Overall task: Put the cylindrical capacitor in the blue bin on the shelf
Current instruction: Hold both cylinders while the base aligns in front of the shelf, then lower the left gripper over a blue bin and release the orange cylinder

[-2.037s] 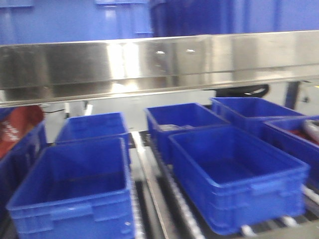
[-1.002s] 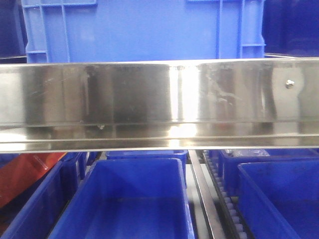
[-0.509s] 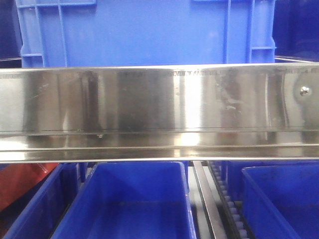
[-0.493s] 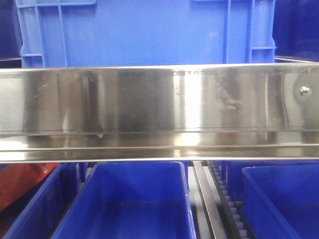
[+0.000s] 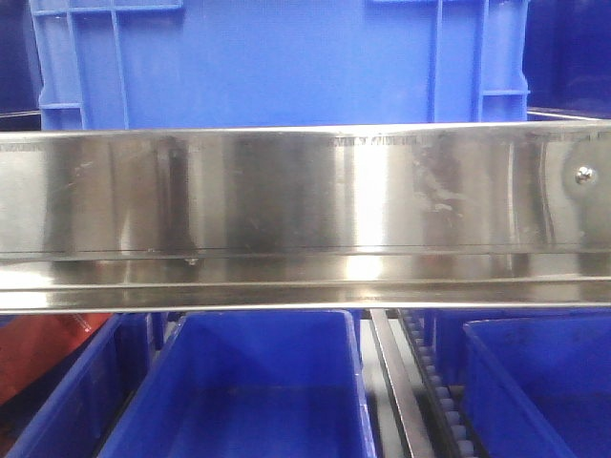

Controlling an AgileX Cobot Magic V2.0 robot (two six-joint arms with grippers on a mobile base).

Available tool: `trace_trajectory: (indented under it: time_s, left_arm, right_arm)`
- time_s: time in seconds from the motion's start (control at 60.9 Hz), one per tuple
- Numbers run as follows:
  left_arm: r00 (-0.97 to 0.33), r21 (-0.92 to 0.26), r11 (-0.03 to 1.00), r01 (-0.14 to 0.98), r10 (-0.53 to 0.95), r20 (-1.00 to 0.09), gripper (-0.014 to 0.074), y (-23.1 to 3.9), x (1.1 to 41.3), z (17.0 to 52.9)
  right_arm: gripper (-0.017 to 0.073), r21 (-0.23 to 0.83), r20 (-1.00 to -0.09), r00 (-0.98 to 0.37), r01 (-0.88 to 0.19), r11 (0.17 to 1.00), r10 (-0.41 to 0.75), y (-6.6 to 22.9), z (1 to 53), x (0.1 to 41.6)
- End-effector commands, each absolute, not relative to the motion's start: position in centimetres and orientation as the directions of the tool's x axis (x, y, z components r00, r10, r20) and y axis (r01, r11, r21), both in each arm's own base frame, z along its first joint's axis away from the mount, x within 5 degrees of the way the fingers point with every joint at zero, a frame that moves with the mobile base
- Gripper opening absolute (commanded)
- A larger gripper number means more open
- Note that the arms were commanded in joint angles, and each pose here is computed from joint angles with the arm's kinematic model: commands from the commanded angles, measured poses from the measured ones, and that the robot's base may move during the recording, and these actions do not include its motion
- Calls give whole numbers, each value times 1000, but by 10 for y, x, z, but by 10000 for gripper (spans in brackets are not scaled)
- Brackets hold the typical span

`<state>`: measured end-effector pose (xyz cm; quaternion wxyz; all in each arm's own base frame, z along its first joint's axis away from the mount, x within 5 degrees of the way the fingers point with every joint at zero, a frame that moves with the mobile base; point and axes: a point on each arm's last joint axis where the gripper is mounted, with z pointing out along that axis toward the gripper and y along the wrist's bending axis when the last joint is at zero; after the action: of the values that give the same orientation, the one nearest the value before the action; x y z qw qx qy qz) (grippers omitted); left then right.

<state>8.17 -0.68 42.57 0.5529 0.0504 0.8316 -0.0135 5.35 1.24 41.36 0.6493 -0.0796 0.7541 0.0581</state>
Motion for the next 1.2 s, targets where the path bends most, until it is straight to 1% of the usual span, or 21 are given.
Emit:
trace_trajectory:
  time_s: [0.0, 0.263, 0.394, 0.476, 0.542, 0.624, 0.674, 0.822, 0.871, 0.92, 1.002, 1.068, 1.183]
  left_arm:
    - [-329, 31, 993, 111, 66, -942, -111, -8, 81, 431]
    - [-275, 30, 993, 114, 60, -960, -111, -8, 83, 436]
    - [-221, 28, 992, 120, 54, -974, -111, -10, 90, 443]
    - [-243, 38, 988, 147, 73, -967, -111, -15, 104, 447]
    - [-259, 46, 977, 209, 100, -961, -111, -25, 117, 452]
    - [-268, 53, 951, 304, 139, -953, -111, -42, 139, 463]
    - [-277, 49, 938, 343, 151, -949, -111, -54, 154, 469]
    - [-279, 55, 885, 462, 204, -938, -111, -99, 198, 484]
    - [-272, 55, 872, 487, 211, -939, -111, -112, 209, 489]
    - [-282, 56, 859, 509, 228, -932, -111, -130, 227, 488]
    - [-286, 58, 845, 531, 244, -927, -111, -151, 249, 487]
    - [-310, 57, 837, 544, 264, -914, -111, -169, 272, 477]
    - [-339, 57, 835, 548, 284, -897, -111, -189, 303, 461]
  right_arm:
    - [-162, -25, -992, -117, -194, 981, -48, 12, 417, 53]
    - [-162, -25, -992, -117, -194, 981, -48, 12, 417, 53]
    - [-162, -25, -992, -115, -193, 981, -48, 12, 417, 53]
    - [-162, -25, -992, -115, -193, 981, -48, 12, 417, 53]
    - [-162, -25, -992, -115, -193, 981, -48, 12, 417, 53]
    - [-162, -25, -992, -113, -195, 980, -48, 12, 418, 53]
    - [-162, -25, -993, -108, -197, 980, -47, 12, 418, 53]
    - [-162, -25, -993, -106, -199, 980, -47, 12, 418, 53]
    - [-162, -25, -993, -106, -199, 980, -47, 12, 418, 53]
    - [-162, -25, -993, -106, -199, 980, -47, 12, 418, 53]
    - [-162, -25, -993, -106, -199, 980, -47, 12, 418, 53]
    - [-162, -24, -993, -106, -200, 980, -46, 12, 418, 53]
    - [-162, -24, -993, -106, -200, 980, -46, 12, 418, 53]
